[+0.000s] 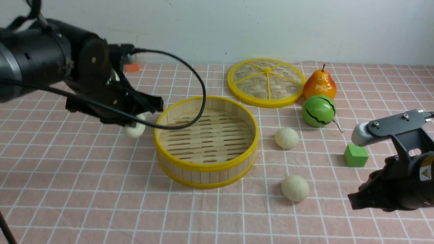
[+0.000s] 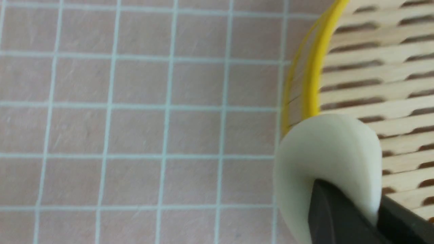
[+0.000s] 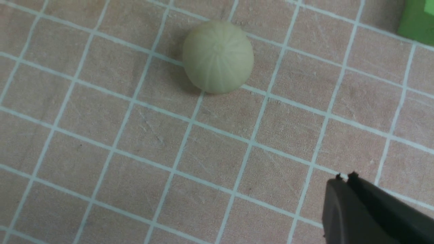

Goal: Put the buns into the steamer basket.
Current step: Use the left arm to put the steamed stuffed bun into the steamer, then use the right arm to grab a steamed stuffed bun

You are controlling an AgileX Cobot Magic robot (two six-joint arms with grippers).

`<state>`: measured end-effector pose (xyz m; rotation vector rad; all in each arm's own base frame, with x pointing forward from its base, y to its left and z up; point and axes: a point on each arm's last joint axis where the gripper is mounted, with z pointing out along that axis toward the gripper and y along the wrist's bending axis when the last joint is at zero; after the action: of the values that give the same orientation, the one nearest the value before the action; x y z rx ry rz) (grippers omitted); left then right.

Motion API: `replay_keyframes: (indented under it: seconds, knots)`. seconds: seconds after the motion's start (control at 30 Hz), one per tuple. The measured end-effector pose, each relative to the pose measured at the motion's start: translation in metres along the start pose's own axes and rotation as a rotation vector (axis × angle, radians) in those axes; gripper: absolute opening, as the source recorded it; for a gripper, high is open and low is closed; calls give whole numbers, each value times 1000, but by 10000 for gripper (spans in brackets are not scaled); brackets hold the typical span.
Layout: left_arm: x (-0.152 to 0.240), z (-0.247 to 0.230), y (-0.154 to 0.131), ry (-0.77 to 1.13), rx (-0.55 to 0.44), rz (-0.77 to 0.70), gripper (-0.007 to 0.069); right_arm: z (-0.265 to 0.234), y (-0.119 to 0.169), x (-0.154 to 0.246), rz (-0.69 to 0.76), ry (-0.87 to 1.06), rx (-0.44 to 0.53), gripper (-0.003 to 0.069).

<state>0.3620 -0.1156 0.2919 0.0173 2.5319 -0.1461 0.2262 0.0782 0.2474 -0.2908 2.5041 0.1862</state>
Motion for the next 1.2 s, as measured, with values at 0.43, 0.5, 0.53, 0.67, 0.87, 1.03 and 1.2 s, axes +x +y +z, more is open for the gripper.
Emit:
replay_keyframes:
  seconds: [0.43,0.5,0.53,0.67,0.87,1.03,1.2]
  knots:
    - [-6,81,-32,128,101,97,27,2,1,-1,15,-3,-9,30]
    - [-3,91,-35,137,88,126,53,2,1,-1,18,-3,-10,32]
    - [-1,96,-37,140,84,138,64,2,1,-1,19,-3,-11,32]
    - [4,108,-41,151,79,157,237,2,1,0,21,0,-13,32]
    - [1,102,-42,126,89,153,515,2,2,4,-63,48,-21,35]
    - [-15,62,-43,89,92,159,575,1,4,2,-62,51,-42,64]
    - [-31,-33,-41,48,140,131,509,5,8,-16,-49,111,-58,178]
